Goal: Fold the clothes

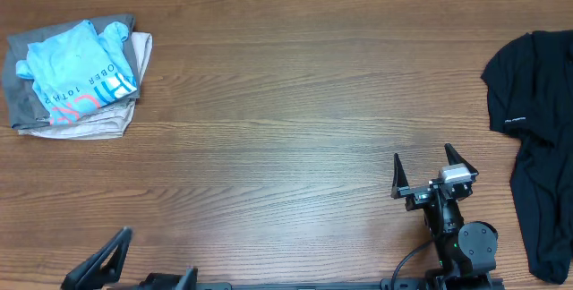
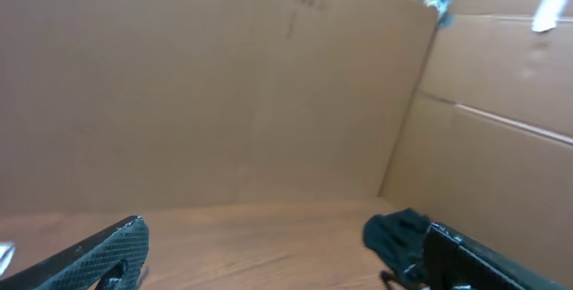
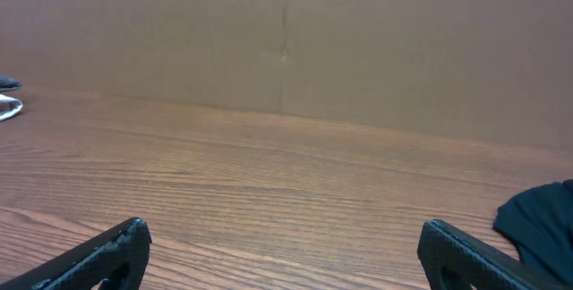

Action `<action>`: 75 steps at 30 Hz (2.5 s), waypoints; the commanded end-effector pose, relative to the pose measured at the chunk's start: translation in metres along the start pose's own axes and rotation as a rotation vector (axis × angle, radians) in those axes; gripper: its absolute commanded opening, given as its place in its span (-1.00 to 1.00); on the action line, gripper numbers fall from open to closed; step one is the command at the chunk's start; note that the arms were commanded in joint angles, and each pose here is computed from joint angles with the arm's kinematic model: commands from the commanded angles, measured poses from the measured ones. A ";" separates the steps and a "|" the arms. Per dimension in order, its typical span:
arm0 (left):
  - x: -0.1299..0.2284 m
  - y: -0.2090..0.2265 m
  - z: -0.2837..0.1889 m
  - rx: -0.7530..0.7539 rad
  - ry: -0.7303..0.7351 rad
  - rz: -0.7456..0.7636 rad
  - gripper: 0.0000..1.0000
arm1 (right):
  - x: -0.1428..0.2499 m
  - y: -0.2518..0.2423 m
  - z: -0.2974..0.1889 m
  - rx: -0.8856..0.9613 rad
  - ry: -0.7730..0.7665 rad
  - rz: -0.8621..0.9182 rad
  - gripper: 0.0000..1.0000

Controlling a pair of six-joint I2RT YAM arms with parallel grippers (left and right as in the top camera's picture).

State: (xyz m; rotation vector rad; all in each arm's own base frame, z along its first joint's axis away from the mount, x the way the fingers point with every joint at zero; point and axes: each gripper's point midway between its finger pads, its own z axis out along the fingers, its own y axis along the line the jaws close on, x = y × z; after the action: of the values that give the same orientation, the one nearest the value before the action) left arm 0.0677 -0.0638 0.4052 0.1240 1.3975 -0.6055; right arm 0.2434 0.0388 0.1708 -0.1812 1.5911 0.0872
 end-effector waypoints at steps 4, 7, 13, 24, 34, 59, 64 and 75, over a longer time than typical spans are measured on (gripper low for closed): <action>0.030 0.046 0.019 -0.174 0.030 -0.025 1.00 | 0.002 -0.002 0.000 0.012 -0.004 -0.003 1.00; 0.039 0.064 0.029 -0.235 0.022 -0.026 1.00 | 0.002 -0.002 0.000 0.012 -0.004 -0.003 1.00; 0.046 0.089 0.062 -0.248 -0.092 -0.001 1.00 | 0.002 -0.002 0.000 0.012 -0.004 -0.003 1.00; 0.113 0.135 0.094 -0.297 -0.114 -0.001 1.00 | 0.002 -0.002 0.000 0.012 -0.004 -0.003 1.00; 0.172 0.162 0.100 -0.339 -0.046 -0.014 1.00 | 0.002 -0.002 0.000 0.012 -0.004 -0.003 1.00; 0.224 0.200 0.084 -0.489 0.155 0.110 0.99 | 0.002 -0.002 0.000 0.012 -0.004 -0.003 1.00; 0.226 0.194 0.087 -0.442 0.190 0.213 0.99 | 0.002 -0.002 0.000 0.012 -0.004 -0.003 1.00; 0.226 0.195 0.086 -0.448 0.191 0.220 0.99 | 0.002 -0.002 0.000 0.012 -0.004 -0.003 1.00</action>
State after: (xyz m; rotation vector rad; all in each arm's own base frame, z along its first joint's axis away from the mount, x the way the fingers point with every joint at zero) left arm 0.2462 -0.0091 0.1561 -0.0505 1.6529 -0.1063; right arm 0.2434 0.0388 0.1708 -0.1818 1.5910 0.0873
